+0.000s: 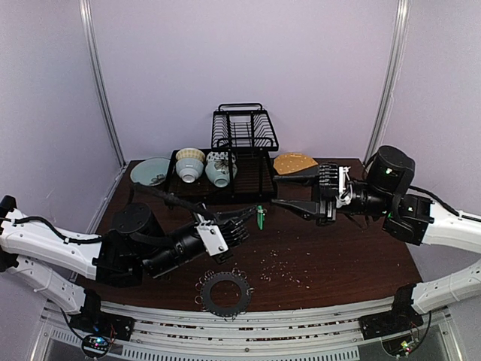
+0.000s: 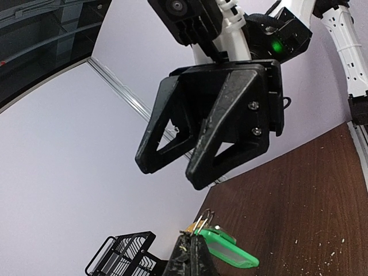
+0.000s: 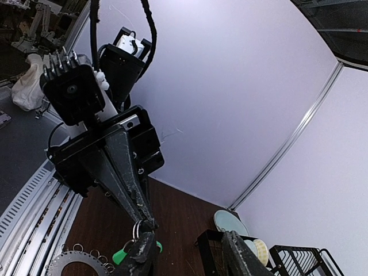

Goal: Put the keys on the keyring

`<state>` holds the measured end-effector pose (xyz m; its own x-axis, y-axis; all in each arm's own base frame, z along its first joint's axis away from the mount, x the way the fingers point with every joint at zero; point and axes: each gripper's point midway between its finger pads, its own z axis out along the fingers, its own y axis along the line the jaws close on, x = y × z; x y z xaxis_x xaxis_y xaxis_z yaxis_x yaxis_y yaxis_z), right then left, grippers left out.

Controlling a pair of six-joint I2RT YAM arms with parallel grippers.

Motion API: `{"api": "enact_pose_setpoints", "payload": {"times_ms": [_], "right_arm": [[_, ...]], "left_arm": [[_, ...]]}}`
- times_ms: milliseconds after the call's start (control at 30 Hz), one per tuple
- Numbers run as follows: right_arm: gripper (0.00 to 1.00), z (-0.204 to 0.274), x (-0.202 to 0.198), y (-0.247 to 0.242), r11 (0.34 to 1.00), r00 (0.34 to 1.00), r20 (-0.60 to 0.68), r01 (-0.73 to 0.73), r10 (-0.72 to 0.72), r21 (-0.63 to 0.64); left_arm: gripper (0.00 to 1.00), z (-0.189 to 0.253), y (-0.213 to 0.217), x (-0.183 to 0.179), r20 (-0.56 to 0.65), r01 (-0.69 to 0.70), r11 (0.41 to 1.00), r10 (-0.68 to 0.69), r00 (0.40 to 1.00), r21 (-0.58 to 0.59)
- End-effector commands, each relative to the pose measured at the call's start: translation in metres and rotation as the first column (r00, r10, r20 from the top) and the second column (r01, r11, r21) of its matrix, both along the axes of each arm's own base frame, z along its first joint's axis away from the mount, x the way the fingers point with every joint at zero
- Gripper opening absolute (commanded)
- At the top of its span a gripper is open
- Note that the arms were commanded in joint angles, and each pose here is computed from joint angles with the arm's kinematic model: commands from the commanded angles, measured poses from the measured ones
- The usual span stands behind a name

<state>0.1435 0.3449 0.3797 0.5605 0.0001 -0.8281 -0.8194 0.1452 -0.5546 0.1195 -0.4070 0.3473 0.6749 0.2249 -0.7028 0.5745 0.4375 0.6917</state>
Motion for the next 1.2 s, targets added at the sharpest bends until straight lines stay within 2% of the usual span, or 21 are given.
{"api": "enact_pose_setpoints", "payload": {"times_ms": [0, 333, 667, 933, 1167], "right_arm": [[0.41, -0.005, -0.022, 0.002, 0.994, 0.994, 0.011, -0.104, 0.105, -0.032], [0.36, -0.006, -0.028, 0.004, 0.988, 0.989, 0.008, -0.147, 0.147, -0.037], [0.38, 0.021, -0.06, -0.012, 0.952, 0.959, 0.022, -0.283, 0.283, 0.114], [0.4, 0.024, -0.07, -0.011, 0.948, 0.956, 0.078, -0.291, 0.283, 0.128], [0.4, 0.01, -0.065, -0.007, 0.962, 0.964, 0.081, -0.261, 0.255, 0.075]], "left_arm": [[0.0, 0.02, 0.006, -0.006, -0.008, 0.035, 0.996, -0.035, 0.999, -0.077], [0.0, 0.019, 0.006, -0.018, -0.014, 0.123, 0.989, -0.125, 0.992, -0.088], [0.0, 0.032, 0.009, -0.035, -0.02, 0.296, 0.945, -0.302, 0.953, -0.14], [0.0, 0.03, -0.006, -0.044, -0.009, 0.359, 0.926, -0.363, 0.932, -0.114], [0.0, 0.035, -0.01, -0.047, -0.012, 0.381, 0.916, -0.386, 0.923, -0.124]]}}
